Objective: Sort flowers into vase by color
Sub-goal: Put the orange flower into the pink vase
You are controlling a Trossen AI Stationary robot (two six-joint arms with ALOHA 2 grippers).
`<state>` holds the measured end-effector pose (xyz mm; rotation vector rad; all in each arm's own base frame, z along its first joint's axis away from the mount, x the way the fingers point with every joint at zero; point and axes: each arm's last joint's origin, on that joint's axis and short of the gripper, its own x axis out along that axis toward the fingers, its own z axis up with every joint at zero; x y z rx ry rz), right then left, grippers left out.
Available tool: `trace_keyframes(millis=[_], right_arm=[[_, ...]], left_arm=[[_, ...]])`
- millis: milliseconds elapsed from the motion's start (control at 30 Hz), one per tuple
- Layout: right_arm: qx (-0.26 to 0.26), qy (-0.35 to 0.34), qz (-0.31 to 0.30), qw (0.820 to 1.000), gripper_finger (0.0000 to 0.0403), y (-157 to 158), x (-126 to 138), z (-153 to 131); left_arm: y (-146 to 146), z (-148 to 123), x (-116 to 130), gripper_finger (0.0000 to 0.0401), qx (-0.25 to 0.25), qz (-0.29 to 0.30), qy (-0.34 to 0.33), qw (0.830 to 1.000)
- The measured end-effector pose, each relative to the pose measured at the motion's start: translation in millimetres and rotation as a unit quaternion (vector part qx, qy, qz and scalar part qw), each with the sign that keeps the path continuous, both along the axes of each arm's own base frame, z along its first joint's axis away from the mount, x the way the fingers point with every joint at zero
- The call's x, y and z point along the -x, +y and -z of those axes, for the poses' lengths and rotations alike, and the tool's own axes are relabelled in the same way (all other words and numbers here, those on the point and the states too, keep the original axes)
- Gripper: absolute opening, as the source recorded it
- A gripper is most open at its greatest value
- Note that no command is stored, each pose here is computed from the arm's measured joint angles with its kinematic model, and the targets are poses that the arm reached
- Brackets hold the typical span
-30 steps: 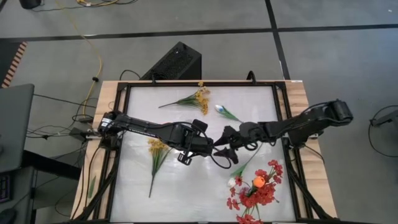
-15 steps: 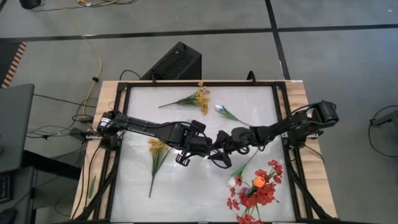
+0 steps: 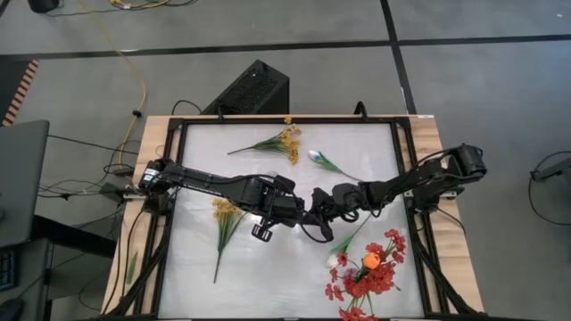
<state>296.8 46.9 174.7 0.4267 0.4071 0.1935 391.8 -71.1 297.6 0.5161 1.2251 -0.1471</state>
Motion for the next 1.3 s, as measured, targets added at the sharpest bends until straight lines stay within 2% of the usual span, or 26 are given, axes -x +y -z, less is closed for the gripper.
trace_keyframes(millis=[133,300,467,600,700,833,933,1000,1067,1200,1300], right_arm=[[-0.003,0.001,-0.007,1.0,0.0023,4.8,0.7,0.0],[-0.003,-0.002,-0.014,1.0,0.0023,9.5,1.5,-0.4],[0.009,0.0,0.007,1.0,0.0023,8.4,1.3,0.3],[0.017,0.004,0.025,1.0,0.0023,7.2,1.4,1.2],[0.025,0.002,0.047,0.999,0.0026,6.0,1.1,1.0],[0.037,-0.009,0.085,0.996,0.0026,5.7,0.5,-0.6],[0.048,-0.024,0.116,0.992,0.0024,8.0,0.4,-2.9],[0.058,-0.037,0.128,0.989,0.0025,10.5,0.4,-5.2],[0.065,-0.049,0.14,0.987,0.0027,12.6,0.4,-7.2],[0.072,-0.064,0.151,0.984,0.0027,16.3,0.7,-9.9],[0.07,-0.086,0.157,0.981,0.0026,19.1,0.6,-14.2]], left_arm=[[-0.6,-0.3,-1.1,0.0024,0.008,0.001,-0.005,1.0],[0.1,-3.6,3.3,0.0082,0.016,-0.019,-0.001,1.0],[4.3,-31.8,24.7,0.0126,0.033,-0.048,-0.022,0.998],[6.7,-67.8,47.0,0.0132,0.058,-0.066,-0.088,0.992],[1.4,-92.9,65.9,0.013,0.078,-0.068,-0.166,0.981],[-11.5,-101.4,93.5,0.0125,0.08,-0.054,-0.266,0.959],[-18.8,-89.9,115.3,0.012,0.083,-0.06,-0.346,0.933],[-23.1,-75.3,127.4,0.0117,0.106,-0.067,-0.406,0.905],[-28.4,-54.7,137.2,0.0115,0.151,-0.065,-0.457,0.874],[-38.4,-11.3,147.9,0.0113,0.24,-0.058,-0.561,0.79],[-42.8,22.5,153.3,0.0113,0.287,-0.053,-0.611,0.736]])
